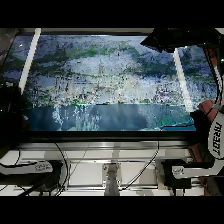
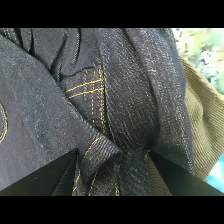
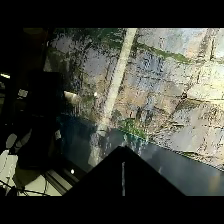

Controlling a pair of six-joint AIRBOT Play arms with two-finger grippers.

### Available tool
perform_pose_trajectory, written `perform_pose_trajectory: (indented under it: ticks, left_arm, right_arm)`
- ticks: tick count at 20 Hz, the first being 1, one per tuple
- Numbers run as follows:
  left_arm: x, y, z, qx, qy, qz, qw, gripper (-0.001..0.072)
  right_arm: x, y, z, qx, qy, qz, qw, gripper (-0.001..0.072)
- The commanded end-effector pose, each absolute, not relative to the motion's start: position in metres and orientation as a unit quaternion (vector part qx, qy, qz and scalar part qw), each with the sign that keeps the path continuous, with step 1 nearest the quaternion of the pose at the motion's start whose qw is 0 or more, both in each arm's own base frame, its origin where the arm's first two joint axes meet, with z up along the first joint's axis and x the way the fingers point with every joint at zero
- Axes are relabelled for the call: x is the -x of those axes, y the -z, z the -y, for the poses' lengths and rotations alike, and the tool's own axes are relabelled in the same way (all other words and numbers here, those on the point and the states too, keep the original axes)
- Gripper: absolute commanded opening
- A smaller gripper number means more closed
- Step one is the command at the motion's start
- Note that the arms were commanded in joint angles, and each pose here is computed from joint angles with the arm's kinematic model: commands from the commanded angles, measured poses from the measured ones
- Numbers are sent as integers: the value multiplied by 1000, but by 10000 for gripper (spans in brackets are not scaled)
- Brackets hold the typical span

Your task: Fold the clothes and pants, and hang the long-sleeved shirts on hangers.

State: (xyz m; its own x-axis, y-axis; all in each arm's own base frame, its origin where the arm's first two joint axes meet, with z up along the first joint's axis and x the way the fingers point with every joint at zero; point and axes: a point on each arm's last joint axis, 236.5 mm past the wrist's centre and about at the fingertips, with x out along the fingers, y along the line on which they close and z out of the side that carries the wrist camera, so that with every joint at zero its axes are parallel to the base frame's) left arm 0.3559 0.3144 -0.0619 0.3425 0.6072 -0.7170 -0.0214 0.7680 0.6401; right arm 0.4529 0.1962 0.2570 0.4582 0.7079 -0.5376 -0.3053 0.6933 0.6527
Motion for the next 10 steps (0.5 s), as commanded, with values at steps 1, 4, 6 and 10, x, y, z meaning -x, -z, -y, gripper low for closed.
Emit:
perform_pose_trajectory:
  ticks: [1,4,6,10]
  left_arm:
    - [-344,59,-331,-265,-224,-546,763,490]
    - [-343,52,-336,-252,-240,-540,767,209]
    - [-347,49,-333,-255,-238,-535,769,17]
    - [-357,39,-322,-263,-232,-524,776,13]
  right_arm:
    - [-452,-259,-198,-244,-313,-418,817,26]
    - [-452,-259,-198,-244,-313,-418,817,26]
    - [-453,-259,-198,-245,-313,-417,818,26]
    - [-457,-262,-197,-248,-311,-407,822,26]
